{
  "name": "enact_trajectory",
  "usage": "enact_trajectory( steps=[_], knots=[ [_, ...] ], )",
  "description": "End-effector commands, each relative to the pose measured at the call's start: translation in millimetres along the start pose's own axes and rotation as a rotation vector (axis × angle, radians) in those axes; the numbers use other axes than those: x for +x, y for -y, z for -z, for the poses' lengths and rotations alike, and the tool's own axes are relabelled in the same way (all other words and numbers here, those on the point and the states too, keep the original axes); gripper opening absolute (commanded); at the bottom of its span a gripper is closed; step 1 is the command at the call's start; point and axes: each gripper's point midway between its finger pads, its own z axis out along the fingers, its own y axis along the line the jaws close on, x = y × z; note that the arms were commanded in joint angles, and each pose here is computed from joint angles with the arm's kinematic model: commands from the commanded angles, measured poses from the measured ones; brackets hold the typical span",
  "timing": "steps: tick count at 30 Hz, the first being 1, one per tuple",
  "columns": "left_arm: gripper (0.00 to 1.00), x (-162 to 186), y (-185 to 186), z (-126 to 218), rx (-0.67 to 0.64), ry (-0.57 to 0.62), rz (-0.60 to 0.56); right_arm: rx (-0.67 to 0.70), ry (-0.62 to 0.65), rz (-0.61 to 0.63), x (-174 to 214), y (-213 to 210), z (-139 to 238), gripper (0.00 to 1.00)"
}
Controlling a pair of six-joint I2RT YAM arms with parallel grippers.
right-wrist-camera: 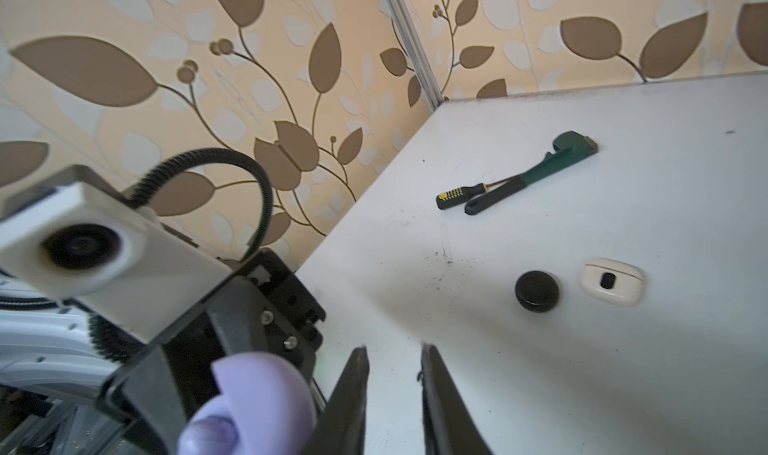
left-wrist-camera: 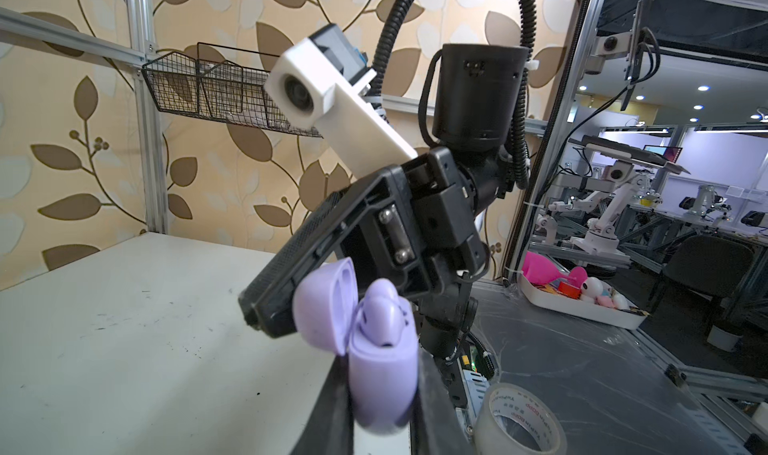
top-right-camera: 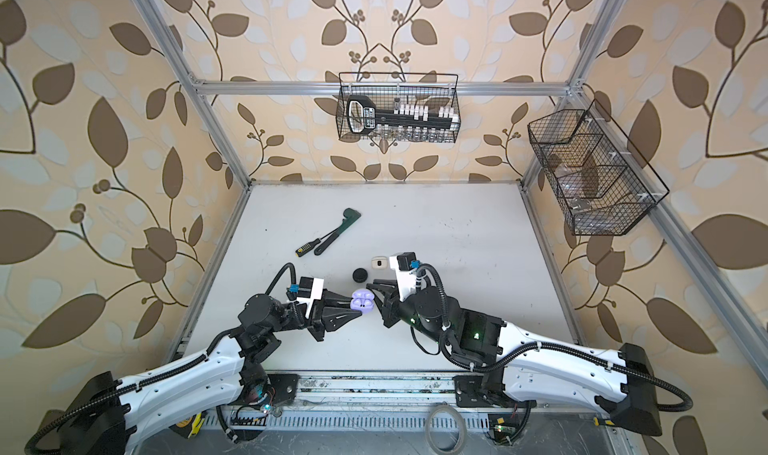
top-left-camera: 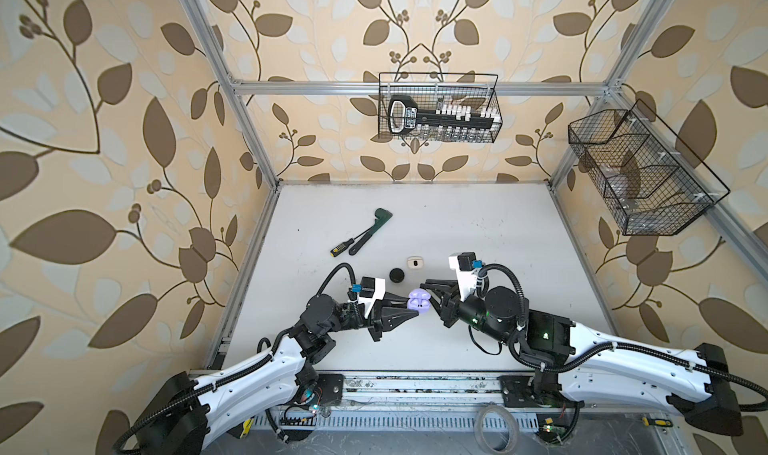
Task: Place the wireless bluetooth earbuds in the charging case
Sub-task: 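Open the right gripper and draw it back from the case, then set the lavender case on the table with the left gripper while the right retracts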
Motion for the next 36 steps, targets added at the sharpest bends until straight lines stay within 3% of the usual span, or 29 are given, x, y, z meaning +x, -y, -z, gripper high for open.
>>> enact_trajectory(
  steps=[1,7,11,14,16,19,21,25,28,36],
  knots=[
    [0.0,-17.9,11.3,-1.8,0.047,0.047,-0.052,-0.116,0.054,0.032,-15.7,-26.3,9.4,0.25],
    [0.0,-11.8,9.0,-2.9,0.046,0.028,-0.04,-0.236,0.067,0.071,-12.5,-49.9,19.5,0.25],
    [0.0,-2.5,1.2,-3.3,0.014,0.015,-0.006,-0.164,0.101,0.079,-18.7,-40.2,26.3,0.27],
    [0.0,13.4,-29.3,-0.8,-0.142,0.014,0.121,0.043,0.137,0.043,-30.9,-1.9,35.6,0.45],
    [0.0,30.2,-65.9,5.7,-0.34,0.014,0.286,0.198,0.163,0.013,-41.7,29.3,48.4,0.65],
    [0.0,59.4,-113.6,21.7,-0.628,0.008,0.541,0.42,0.194,-0.047,-58.8,75.4,72.3,0.88],
    [0.0,78.2,-127.8,24.3,-0.726,-0.043,0.647,0.596,0.223,-0.112,-63.8,111.2,93.1,1.0],
    [0.0,107.6,-139.5,19.1,-0.796,-0.101,0.805,0.707,0.329,-0.131,-67.4,147.6,112.1,1.0],
    [0.0,128.1,-144.6,6.6,-0.822,-0.154,0.879,0.713,0.411,-0.026,-86.2,158.7,115.6,1.0],
    [0.0,188.7,-148.6,-29.7,-0.935,-0.31,0.981,0.929,0.415,-0.154,-76.6,270.0,115.0,1.0]
  ],
)
